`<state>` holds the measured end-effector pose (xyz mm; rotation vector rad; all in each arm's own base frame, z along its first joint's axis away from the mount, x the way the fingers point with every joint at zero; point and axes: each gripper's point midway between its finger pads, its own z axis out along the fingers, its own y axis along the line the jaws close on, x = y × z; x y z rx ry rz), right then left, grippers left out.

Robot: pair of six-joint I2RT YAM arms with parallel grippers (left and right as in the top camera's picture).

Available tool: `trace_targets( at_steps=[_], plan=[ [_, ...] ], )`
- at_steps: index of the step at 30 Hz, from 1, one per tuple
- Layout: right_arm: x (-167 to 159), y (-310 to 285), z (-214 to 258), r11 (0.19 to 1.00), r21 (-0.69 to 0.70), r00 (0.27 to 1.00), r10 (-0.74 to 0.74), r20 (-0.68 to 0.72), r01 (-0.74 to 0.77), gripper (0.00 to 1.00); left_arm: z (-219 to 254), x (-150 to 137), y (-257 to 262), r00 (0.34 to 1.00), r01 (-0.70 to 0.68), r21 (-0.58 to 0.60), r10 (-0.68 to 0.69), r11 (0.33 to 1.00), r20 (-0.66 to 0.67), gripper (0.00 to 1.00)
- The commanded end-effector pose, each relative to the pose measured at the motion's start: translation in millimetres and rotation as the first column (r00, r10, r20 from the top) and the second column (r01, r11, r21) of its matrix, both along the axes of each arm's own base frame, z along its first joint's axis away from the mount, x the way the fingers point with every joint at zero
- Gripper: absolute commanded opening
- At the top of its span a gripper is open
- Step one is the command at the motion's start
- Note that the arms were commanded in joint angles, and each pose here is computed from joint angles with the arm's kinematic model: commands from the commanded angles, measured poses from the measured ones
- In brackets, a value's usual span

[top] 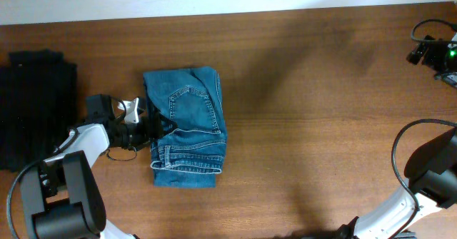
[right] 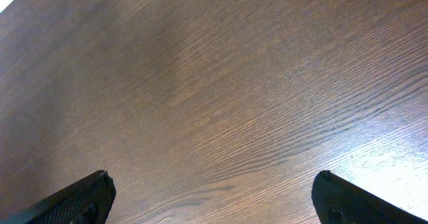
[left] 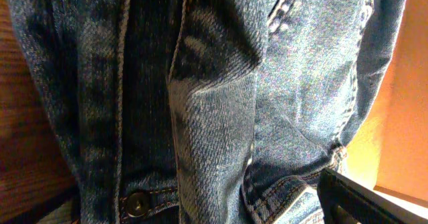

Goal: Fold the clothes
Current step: 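Drag the jeans leftward with the left gripper toward the dark clothes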

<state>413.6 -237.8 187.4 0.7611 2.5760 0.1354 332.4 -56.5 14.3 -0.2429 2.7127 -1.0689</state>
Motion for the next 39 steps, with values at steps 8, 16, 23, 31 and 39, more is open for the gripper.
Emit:
trace_targets(
  at_steps=[8,16,23,31,39],
  plan=[
    [-0.6,-0.1,3.0,1.0,-0.008,1.0,0.001,0.003,-0.001,0.99,-83.1,-78.0,1.8,0.95,0.104,0.171,-0.047,0.98,-0.308,0.97],
    [-0.6,-0.1,3.0,1.0,-0.008,1.0,0.001,0.003,-0.001,0.99,-82.7,-80.0,-0.5,0.948,0.119,0.169,-0.062,0.978,-0.311,0.99],
    [-0.6,-0.1,3.0,1.0,-0.008,1.0,0.001,0.003,-0.001,0.99,-82.7,-81.0,-0.6,0.95,0.139,0.169,-0.083,0.976,-0.303,0.84],
    [-0.6,-0.1,3.0,1.0,-0.008,1.0,0.001,0.003,-0.001,0.99,-82.8,-82.6,-8.2,0.948,0.18,0.17,-0.124,0.969,-0.294,0.58],
    [-0.6,-0.1,3.0,1.0,-0.008,1.0,0.001,0.003,-0.001,0.99,-82.8,-82.1,-10.1,0.948,0.191,0.171,-0.137,0.966,-0.287,0.3]
  ],
)
